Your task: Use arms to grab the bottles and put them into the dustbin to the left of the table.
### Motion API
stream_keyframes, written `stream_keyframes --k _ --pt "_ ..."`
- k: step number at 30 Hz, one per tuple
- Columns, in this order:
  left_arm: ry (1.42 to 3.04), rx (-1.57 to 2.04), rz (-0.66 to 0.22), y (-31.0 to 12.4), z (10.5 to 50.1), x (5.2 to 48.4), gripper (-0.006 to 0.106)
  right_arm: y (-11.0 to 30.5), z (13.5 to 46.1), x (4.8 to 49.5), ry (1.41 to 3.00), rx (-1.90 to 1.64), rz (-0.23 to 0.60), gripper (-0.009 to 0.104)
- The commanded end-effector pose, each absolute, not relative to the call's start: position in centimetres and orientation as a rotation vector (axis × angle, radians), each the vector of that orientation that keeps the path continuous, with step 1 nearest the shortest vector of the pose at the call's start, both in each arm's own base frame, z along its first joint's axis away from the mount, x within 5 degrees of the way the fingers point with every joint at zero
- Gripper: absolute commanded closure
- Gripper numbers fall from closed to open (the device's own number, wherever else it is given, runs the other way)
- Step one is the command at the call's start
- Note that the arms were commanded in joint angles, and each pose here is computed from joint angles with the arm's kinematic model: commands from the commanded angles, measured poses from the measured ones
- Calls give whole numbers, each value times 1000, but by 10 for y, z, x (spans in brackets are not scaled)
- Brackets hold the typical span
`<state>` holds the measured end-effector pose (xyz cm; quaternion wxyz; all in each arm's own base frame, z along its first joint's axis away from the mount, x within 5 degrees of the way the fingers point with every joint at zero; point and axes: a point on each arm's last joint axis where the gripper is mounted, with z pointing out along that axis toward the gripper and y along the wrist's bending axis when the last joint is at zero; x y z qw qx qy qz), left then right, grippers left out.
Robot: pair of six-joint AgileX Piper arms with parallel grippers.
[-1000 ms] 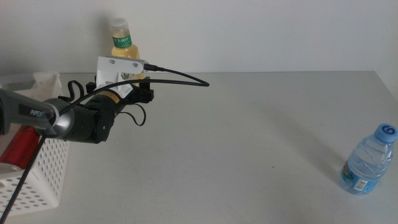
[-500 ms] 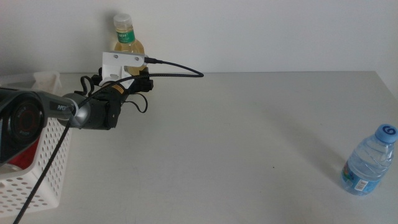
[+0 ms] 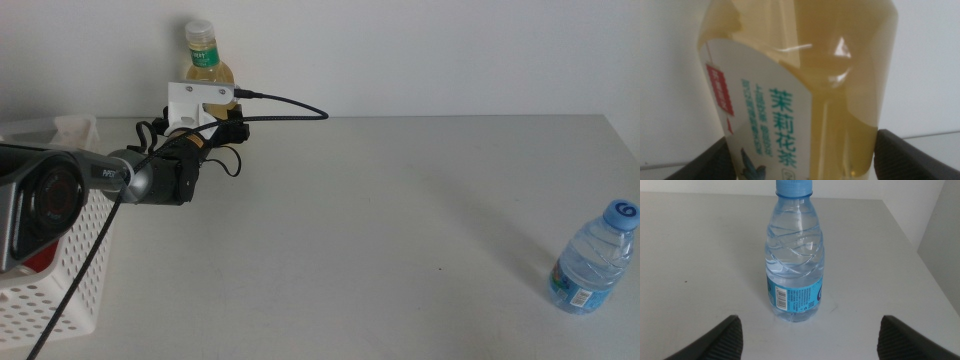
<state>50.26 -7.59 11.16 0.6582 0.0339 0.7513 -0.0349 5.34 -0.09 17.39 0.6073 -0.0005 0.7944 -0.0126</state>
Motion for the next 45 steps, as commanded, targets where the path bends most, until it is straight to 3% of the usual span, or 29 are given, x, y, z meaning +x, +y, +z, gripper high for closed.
stream_keyframes --k 1,3,9,10,22,34,40,45 --pt "1497 22 -111 -75 169 507 16 -2 184 53 1739 -7 -49 1" --pt "1499 23 -129 -74 170 508 30 -2 184 53 1739 -7 -49 1" --pt "1503 72 -201 -77 191 499 99 -2 184 53 1739 -7 -49 1" --pt "1506 70 -202 -76 194 495 102 -2 184 53 1739 -7 -49 1" --pt "1492 88 -163 -67 251 421 102 -2 184 53 1739 -7 -49 1" --pt "1616 215 -100 -58 349 334 102 -2 184 53 1739 -7 -49 1" --pt "1757 120 -51 -32 377 292 102 -2 184 53 1739 -7 -49 1" --pt "1975 -1 47 -1 390 267 102 -2 184 53 1739 -7 -49 1"
